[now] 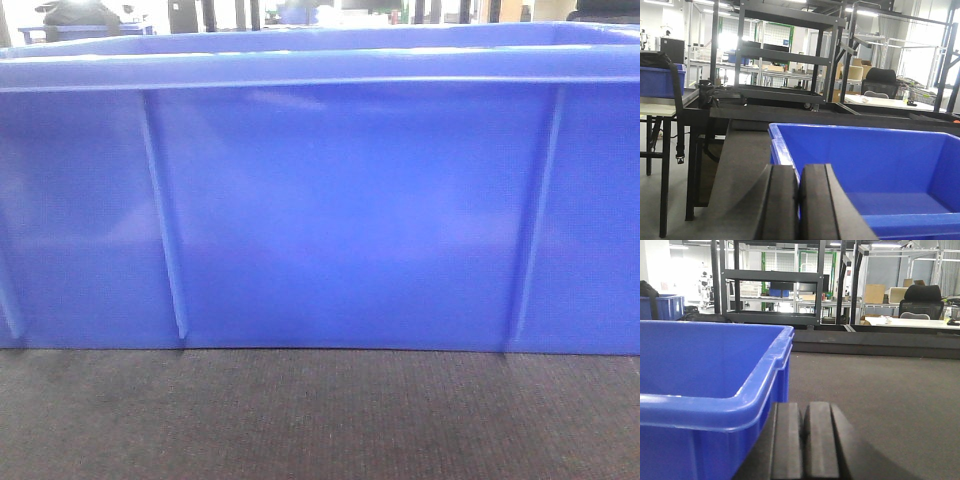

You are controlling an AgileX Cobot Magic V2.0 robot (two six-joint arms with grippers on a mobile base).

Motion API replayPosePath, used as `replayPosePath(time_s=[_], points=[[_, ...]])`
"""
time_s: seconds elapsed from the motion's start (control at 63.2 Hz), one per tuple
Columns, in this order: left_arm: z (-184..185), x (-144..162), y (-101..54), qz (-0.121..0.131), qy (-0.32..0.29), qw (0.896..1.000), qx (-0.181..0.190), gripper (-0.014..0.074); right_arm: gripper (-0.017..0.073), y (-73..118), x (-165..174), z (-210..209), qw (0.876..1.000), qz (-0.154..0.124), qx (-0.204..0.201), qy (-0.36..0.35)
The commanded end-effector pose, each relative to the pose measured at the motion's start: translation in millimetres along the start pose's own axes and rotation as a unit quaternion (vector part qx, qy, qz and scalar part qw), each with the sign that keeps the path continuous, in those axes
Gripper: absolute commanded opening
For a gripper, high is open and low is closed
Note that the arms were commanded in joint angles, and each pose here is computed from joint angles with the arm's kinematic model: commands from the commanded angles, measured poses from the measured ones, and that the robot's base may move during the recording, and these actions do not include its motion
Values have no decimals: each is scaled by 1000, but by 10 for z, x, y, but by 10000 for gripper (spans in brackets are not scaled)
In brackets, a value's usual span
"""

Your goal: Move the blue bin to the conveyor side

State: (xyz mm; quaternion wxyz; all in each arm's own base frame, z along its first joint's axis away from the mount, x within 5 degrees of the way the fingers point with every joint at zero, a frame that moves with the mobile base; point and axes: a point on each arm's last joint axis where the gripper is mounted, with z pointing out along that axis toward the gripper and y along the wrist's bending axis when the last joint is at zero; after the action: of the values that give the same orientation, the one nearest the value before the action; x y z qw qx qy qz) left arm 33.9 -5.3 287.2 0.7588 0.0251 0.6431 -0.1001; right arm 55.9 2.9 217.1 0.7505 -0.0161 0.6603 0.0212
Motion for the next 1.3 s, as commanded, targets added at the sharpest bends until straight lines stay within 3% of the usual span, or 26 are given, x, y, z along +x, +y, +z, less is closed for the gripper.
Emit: replayPosePath(time_s=[0.0,0.712,0.933,1.06,1.091,1.171,1.281], points=[[-7,-27,-4,2,-13,1000,4,-6,-78,-4,-31,-3,1000,-1,3,-18],[-6,-20,-3,4,-12,1000,3,-6,-78,-4,-31,-3,1000,-1,3,-18],[37,221,67,35,18,998,-55,-6,-78,-4,-31,-3,1000,-1,3,-18],[69,445,125,78,16,993,-88,-6,-78,-4,-32,-3,1000,-1,3,-18],[73,500,137,78,16,992,-93,-6,-78,-4,-32,-3,1000,-1,3,-18],[77,653,172,50,22,993,-108,-6,-78,-4,-32,-3,1000,-1,3,-18],[79,723,176,49,21,993,-103,-6,-78,-4,-33,-4,1000,-1,3,-19]])
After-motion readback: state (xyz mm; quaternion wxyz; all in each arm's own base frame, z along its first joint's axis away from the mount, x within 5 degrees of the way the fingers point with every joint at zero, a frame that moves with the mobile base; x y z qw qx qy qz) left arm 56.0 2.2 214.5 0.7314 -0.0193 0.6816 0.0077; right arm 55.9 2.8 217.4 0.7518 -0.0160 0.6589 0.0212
